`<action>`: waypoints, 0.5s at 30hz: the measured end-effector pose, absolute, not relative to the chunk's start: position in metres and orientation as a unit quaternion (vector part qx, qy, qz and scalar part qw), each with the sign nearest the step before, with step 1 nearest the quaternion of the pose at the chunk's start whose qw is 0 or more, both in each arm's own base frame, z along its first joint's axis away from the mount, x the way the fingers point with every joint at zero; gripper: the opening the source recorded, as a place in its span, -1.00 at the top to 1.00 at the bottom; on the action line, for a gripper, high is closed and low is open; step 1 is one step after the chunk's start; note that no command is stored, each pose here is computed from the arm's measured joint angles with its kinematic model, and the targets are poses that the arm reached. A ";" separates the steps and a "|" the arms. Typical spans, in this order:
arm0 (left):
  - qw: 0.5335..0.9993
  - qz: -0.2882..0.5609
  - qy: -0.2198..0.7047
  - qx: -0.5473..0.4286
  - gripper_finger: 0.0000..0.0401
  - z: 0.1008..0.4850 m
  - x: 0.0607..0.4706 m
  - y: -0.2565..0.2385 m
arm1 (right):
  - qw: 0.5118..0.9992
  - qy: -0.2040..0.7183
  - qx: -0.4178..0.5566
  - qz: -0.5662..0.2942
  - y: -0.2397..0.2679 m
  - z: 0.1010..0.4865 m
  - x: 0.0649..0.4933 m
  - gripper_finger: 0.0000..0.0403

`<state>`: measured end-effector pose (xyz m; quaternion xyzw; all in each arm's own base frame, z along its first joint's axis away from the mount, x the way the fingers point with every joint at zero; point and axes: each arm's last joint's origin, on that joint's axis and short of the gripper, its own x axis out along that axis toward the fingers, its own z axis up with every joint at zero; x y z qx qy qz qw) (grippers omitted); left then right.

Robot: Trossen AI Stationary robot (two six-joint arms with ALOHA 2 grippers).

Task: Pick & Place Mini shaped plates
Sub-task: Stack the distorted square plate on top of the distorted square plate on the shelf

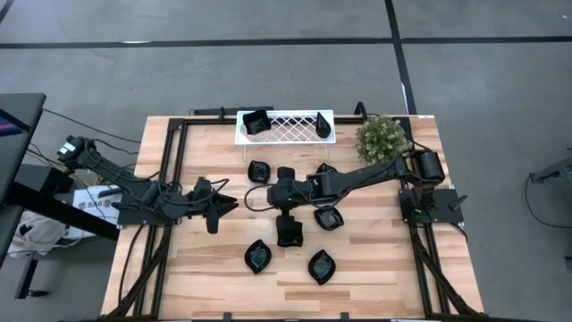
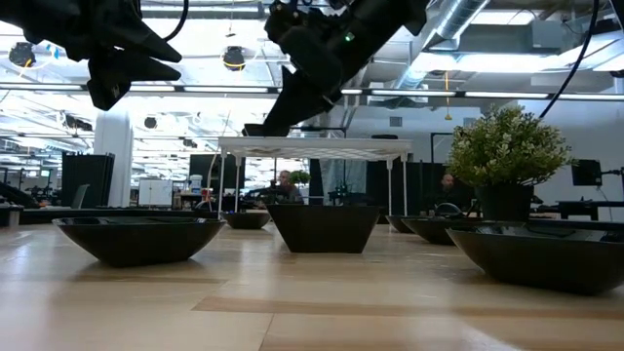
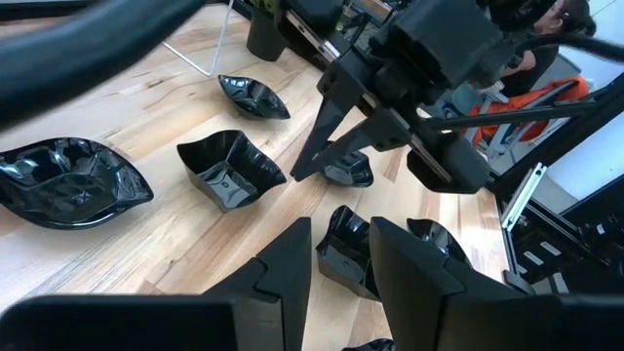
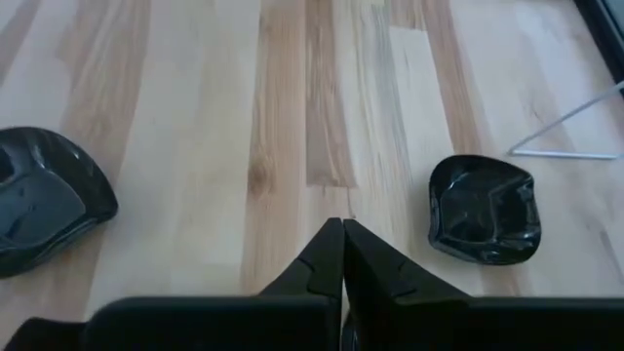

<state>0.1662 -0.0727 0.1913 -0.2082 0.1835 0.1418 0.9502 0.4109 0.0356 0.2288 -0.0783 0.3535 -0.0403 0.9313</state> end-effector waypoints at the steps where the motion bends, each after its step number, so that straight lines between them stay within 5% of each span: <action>1: 0.950 0.142 0.184 -0.208 0.46 0.191 0.166 -0.073 | 0.932 0.351 -0.078 -0.040 0.036 0.230 0.411 0.96; 15: 0.944 0.147 0.156 -0.250 0.46 0.195 0.168 -0.073 | 0.934 0.350 -0.059 -0.051 0.035 0.230 0.412 0.49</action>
